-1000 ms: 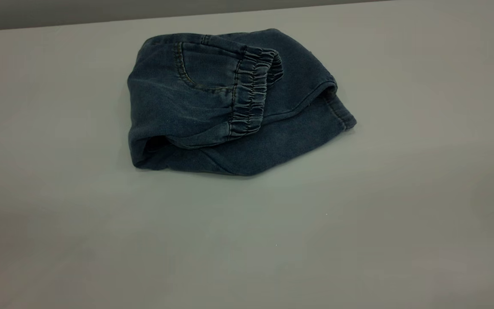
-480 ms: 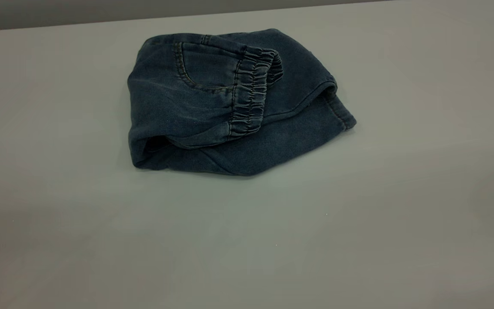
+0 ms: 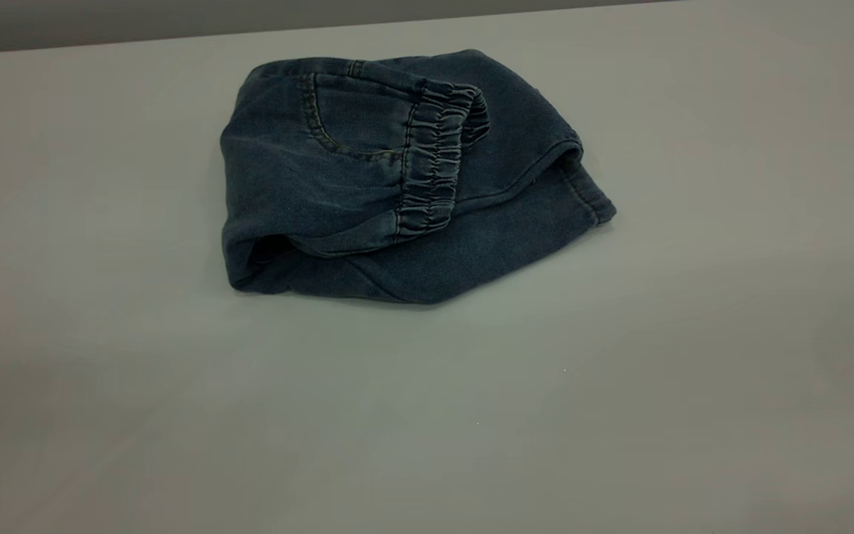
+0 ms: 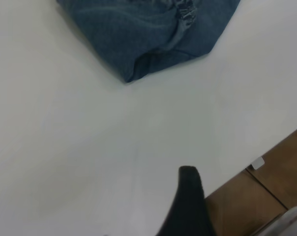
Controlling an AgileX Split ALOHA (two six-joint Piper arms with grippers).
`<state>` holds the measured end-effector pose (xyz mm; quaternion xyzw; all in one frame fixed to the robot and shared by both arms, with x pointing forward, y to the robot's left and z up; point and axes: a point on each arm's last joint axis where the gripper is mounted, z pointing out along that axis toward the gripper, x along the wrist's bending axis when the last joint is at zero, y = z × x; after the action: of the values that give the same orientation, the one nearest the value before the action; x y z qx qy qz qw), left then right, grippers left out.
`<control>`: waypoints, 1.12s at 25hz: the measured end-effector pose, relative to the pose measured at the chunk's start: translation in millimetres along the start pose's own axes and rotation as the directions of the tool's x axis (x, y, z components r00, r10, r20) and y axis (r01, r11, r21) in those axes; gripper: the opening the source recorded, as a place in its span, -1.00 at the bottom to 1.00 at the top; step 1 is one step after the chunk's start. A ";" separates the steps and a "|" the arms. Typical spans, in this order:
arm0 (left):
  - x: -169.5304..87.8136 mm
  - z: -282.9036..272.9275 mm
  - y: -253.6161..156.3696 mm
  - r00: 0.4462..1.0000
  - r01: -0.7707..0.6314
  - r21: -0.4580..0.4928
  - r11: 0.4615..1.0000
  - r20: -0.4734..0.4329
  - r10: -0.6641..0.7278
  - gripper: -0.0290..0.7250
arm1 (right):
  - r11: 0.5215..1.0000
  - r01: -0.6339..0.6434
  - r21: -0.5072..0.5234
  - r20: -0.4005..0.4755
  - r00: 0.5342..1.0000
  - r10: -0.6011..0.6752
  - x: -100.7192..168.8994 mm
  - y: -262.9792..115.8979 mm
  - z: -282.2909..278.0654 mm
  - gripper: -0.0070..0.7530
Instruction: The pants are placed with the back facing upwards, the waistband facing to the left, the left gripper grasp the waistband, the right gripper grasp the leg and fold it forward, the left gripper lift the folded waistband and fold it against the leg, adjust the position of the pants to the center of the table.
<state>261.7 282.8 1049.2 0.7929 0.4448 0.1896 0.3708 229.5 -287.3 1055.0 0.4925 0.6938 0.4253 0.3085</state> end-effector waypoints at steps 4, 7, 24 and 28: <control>1.9 -2.7 -1.4 0.996 0.054 -0.025 0.998 -0.064 -0.055 0.45 | 1.000 0.000 0.000 0.000 1.000 0.000 0.0 0.0 0.0 0.42; 3.3 -7.0 -4.2 0.981 0.118 -0.067 0.991 -0.146 -0.127 0.45 | 1.000 -0.001 0.000 -0.001 1.000 0.001 0.1 0.0 0.0 0.42; -4.5 -25.6 -18.9 0.877 0.215 -0.278 0.936 -0.367 -0.311 0.45 | 1.000 -0.016 0.000 0.025 1.000 0.016 0.4 0.3 0.4 0.42; -4.3 -25.7 -19.0 0.895 0.200 -0.270 0.942 -0.341 -0.288 0.45 | 1.000 -0.016 0.000 0.025 1.000 0.016 0.4 0.3 0.4 0.42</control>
<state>232.5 296.2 1051.8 0.6315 0.5792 0.3393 0.3881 229.8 -286.7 1055.0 0.5034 0.6858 0.4215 0.3139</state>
